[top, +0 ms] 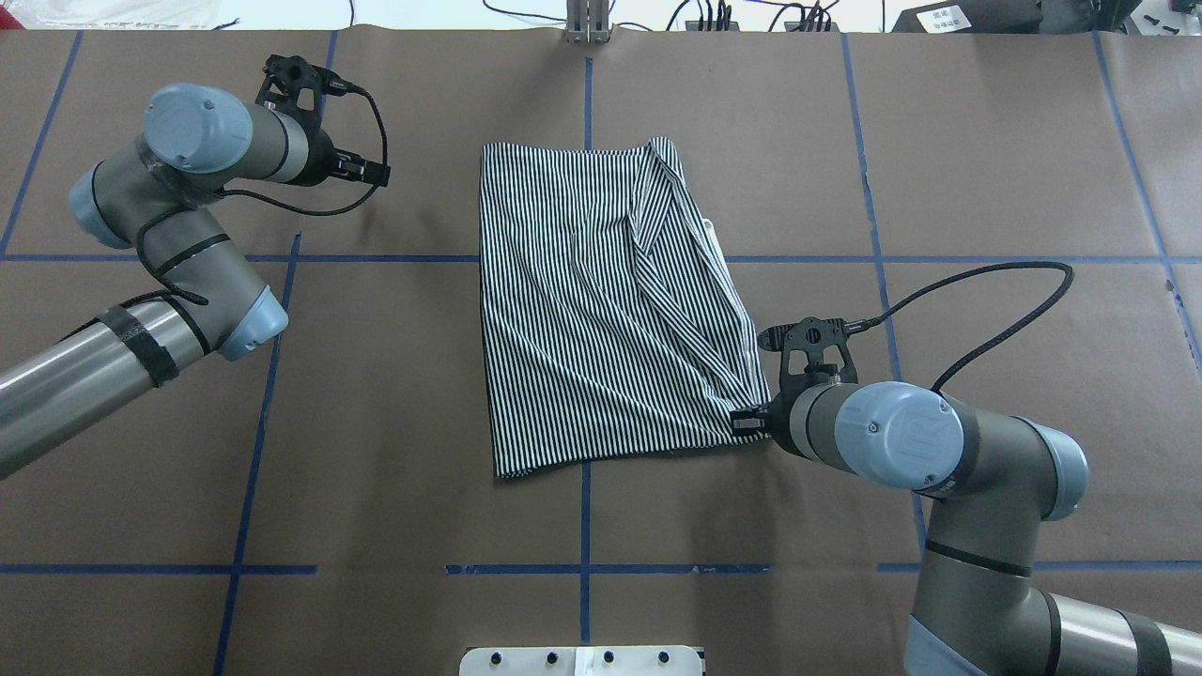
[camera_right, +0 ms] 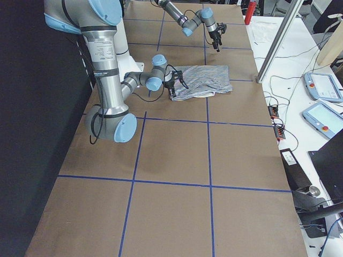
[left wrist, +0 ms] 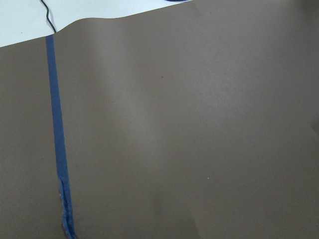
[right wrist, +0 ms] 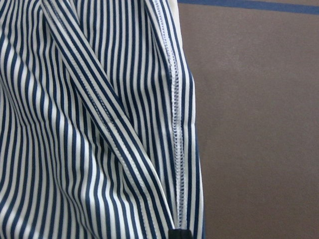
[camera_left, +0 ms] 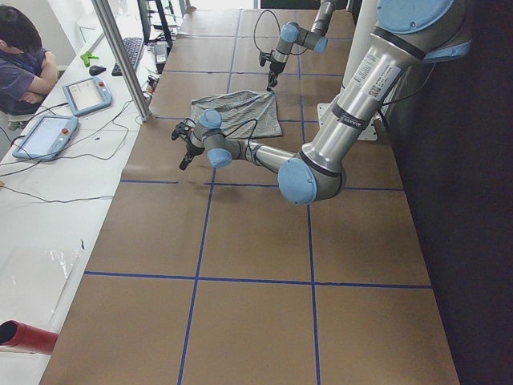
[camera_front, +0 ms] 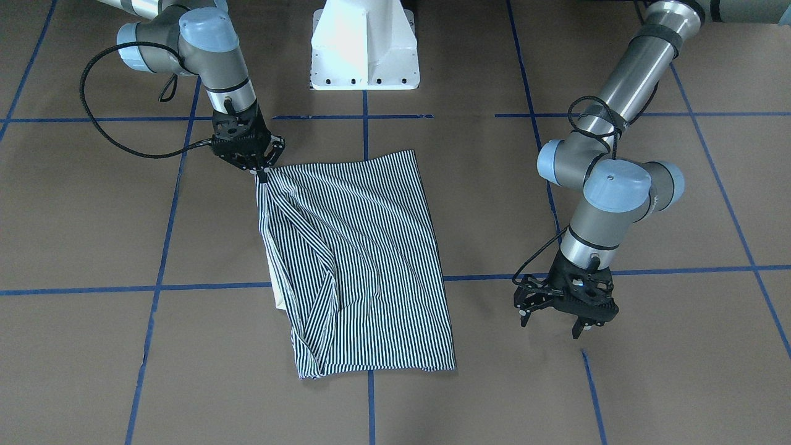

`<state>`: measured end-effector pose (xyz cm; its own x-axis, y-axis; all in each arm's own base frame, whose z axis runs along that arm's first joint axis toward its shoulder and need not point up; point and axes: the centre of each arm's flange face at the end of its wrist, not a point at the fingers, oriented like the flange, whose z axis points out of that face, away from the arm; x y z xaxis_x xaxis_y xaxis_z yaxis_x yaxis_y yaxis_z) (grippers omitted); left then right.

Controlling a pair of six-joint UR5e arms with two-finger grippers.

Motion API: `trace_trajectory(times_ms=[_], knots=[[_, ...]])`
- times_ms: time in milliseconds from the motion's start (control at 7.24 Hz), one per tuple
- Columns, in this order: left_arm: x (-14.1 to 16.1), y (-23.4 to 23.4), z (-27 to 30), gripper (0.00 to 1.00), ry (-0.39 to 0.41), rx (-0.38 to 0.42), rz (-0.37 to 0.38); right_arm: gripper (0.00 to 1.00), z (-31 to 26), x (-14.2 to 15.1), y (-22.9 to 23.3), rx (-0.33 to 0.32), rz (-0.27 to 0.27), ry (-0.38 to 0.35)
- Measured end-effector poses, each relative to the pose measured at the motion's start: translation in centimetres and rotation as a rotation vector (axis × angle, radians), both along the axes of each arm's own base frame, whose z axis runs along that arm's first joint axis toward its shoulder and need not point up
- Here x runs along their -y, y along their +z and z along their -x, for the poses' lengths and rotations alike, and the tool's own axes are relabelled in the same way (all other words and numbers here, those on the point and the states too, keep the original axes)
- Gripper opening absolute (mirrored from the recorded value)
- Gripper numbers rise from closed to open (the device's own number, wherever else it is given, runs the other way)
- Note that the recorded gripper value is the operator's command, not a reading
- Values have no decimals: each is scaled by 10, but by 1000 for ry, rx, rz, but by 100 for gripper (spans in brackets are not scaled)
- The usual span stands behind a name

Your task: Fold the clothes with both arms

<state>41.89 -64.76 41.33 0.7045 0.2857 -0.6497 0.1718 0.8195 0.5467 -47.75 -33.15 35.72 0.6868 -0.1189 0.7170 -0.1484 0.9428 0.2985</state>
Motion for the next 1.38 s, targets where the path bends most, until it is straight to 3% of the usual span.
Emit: trace_trajectory(times_ms=[415, 829, 967, 1105, 1382], knots=[[0, 0, 0, 100, 0, -1, 0, 0, -11, -11, 5, 15, 43, 58], [0, -1, 0, 100, -1, -2, 0, 0, 0, -71, 9, 69, 109, 188], [0, -2, 0, 100, -1, -3, 0, 18, 1, -86, 10, 80, 114, 212], [0, -2, 0, 100, -1, -3, -1, 99, 1, -93, 10, 84, 115, 224], [-1, -3, -2, 100, 1, -4, -2, 100, 0, -95, 7, 90, 108, 224]])
